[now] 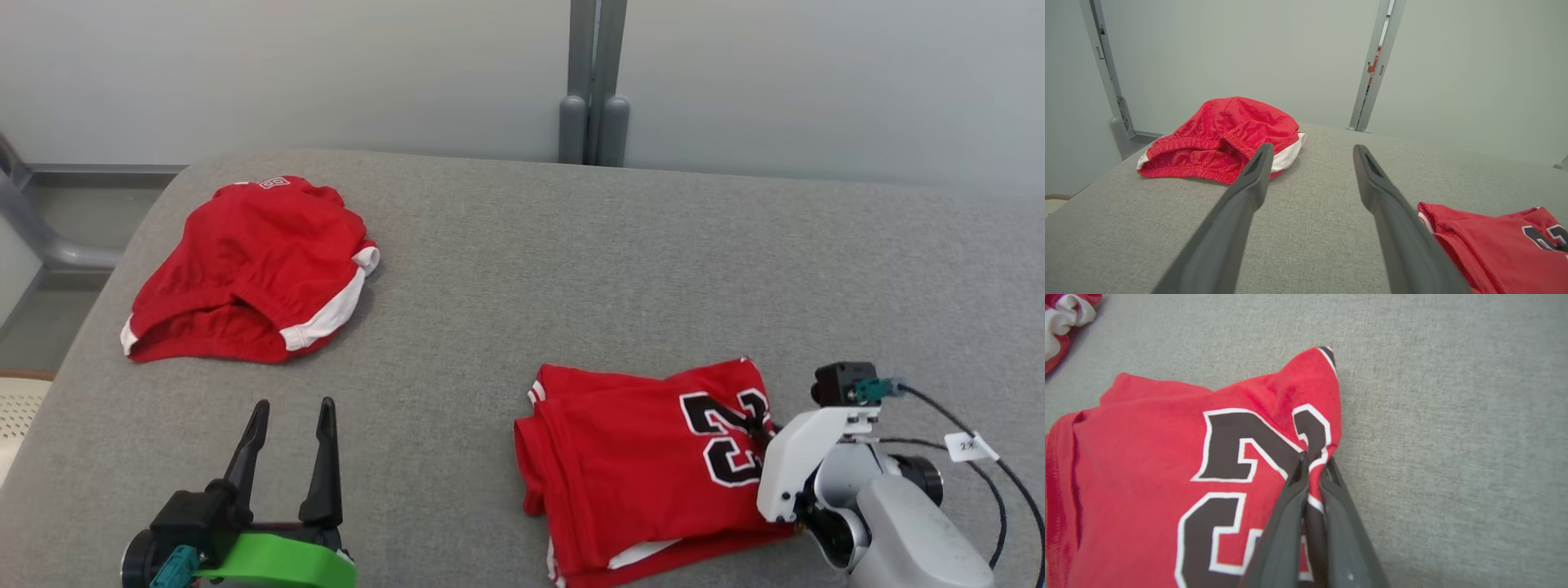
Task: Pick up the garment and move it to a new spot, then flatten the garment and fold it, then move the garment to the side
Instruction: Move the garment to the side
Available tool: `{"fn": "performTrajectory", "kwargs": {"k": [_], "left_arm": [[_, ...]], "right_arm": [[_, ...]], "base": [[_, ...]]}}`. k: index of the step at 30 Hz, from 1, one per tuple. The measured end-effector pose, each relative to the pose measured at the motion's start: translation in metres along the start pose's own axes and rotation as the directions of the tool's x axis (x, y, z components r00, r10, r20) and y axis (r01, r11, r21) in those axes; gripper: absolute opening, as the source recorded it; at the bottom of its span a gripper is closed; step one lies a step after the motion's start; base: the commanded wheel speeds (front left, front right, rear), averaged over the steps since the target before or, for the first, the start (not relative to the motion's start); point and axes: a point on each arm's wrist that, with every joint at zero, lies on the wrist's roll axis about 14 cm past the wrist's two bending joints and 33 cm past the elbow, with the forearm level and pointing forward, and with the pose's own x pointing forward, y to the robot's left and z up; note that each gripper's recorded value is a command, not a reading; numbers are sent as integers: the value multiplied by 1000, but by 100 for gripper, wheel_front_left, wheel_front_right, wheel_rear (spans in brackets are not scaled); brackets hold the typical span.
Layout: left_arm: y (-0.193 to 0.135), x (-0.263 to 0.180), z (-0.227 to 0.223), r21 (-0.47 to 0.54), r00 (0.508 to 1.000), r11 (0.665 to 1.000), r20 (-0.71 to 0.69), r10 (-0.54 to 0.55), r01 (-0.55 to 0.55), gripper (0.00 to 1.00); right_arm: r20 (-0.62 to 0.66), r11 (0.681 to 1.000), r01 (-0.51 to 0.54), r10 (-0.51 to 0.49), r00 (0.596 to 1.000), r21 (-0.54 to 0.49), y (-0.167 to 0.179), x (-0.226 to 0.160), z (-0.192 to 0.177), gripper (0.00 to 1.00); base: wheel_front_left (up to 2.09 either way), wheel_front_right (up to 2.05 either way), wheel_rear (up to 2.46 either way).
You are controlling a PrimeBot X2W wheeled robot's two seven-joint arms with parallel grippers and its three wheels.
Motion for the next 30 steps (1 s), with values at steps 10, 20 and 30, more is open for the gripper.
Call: {"fn": "performTrajectory", "kwargs": {"k": [10,20,30], "left_arm": [[-57,32,1,-21,983,983,15,-181,181,100],[-140,61,-10,-50,914,913,3,-406,406,100],[-182,82,-40,-69,845,847,-64,-530,526,100]], "right_arm": [[160,994,111,-113,981,19,-52,-31,50,0],[250,962,237,-264,932,134,-108,-80,56,0],[260,922,310,-366,894,232,-144,-97,46,0]], "base": [[0,0,0],[0,0,0],[0,0,0]]}}
